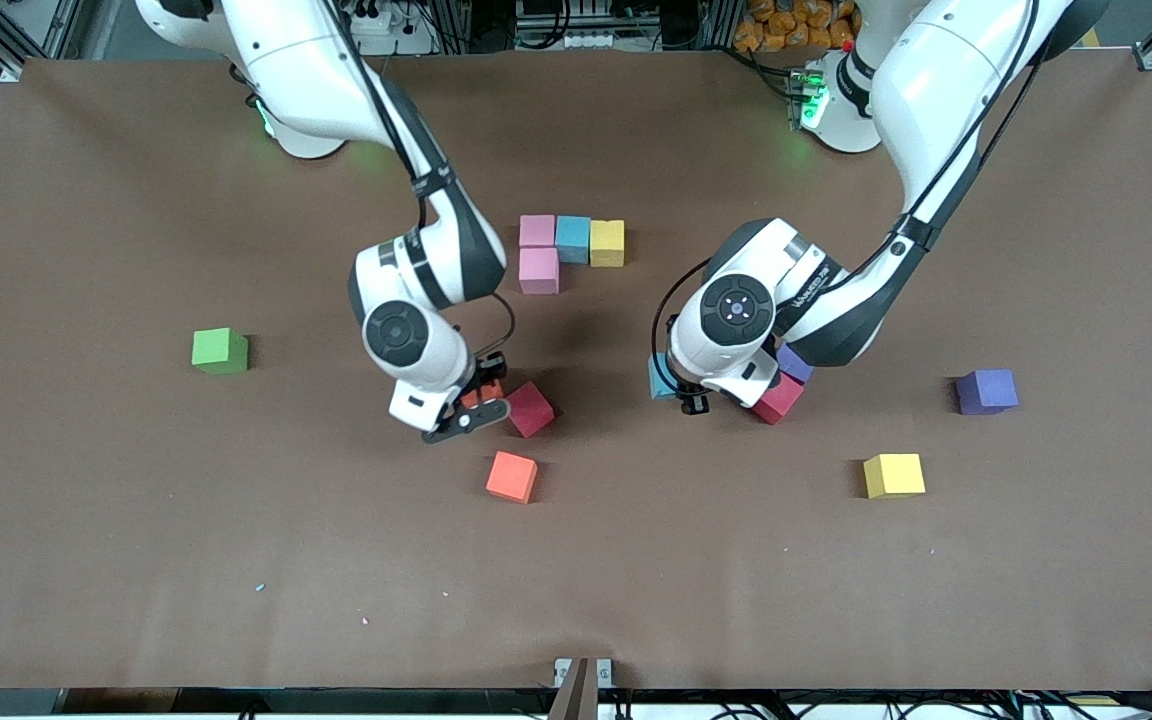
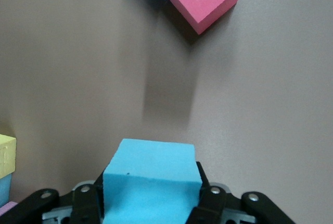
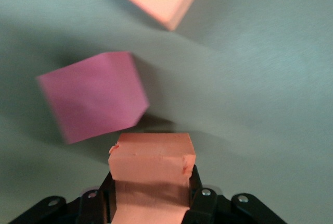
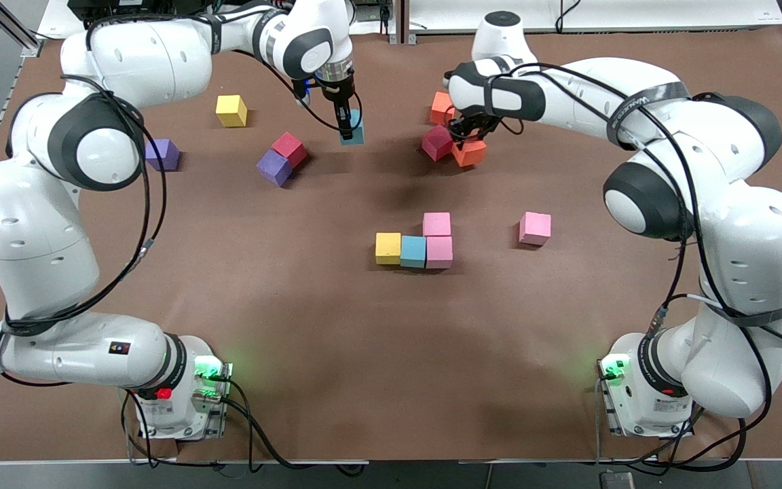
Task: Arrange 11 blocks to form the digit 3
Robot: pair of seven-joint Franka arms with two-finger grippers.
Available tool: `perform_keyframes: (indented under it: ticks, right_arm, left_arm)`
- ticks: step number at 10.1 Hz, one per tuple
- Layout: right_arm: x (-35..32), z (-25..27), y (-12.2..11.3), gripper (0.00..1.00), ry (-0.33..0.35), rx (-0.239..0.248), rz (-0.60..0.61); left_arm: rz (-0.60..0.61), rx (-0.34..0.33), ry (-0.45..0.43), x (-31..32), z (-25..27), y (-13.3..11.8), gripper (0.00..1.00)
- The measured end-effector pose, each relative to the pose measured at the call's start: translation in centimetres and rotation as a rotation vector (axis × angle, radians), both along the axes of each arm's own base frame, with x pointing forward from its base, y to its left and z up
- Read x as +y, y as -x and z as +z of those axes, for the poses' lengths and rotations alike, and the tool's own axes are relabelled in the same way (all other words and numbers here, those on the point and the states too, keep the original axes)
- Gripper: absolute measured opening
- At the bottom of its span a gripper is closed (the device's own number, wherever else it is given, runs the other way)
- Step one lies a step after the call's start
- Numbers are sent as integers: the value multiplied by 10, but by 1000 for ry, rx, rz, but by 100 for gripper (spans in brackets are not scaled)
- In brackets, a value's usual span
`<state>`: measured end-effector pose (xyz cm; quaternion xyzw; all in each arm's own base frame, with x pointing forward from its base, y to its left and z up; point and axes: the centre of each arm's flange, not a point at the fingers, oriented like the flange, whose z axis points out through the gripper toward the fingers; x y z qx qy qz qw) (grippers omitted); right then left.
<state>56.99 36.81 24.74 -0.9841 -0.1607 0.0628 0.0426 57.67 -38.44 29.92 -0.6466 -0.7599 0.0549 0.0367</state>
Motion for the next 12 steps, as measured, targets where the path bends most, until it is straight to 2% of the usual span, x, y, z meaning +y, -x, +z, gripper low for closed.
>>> perform_keyframes:
  ticks: [3, 7, 10, 12]
  right_arm:
    - [59, 10, 45, 55, 18, 23, -48]
    - [87, -3, 82, 55, 44, 44, -20]
    - [89, -22, 109, 55, 29, -21, -55]
    - [86, -22, 119, 55, 26, -27, -58]
  left_arm:
    - [-21, -44, 42, -4, 6, -5, 60]
    - [-36, -61, 66, -4, -3, -3, 60]
    - [-30, -63, 110, 7, -16, 3, 60]
    - [-35, -66, 115, 8, -17, 7, 60]
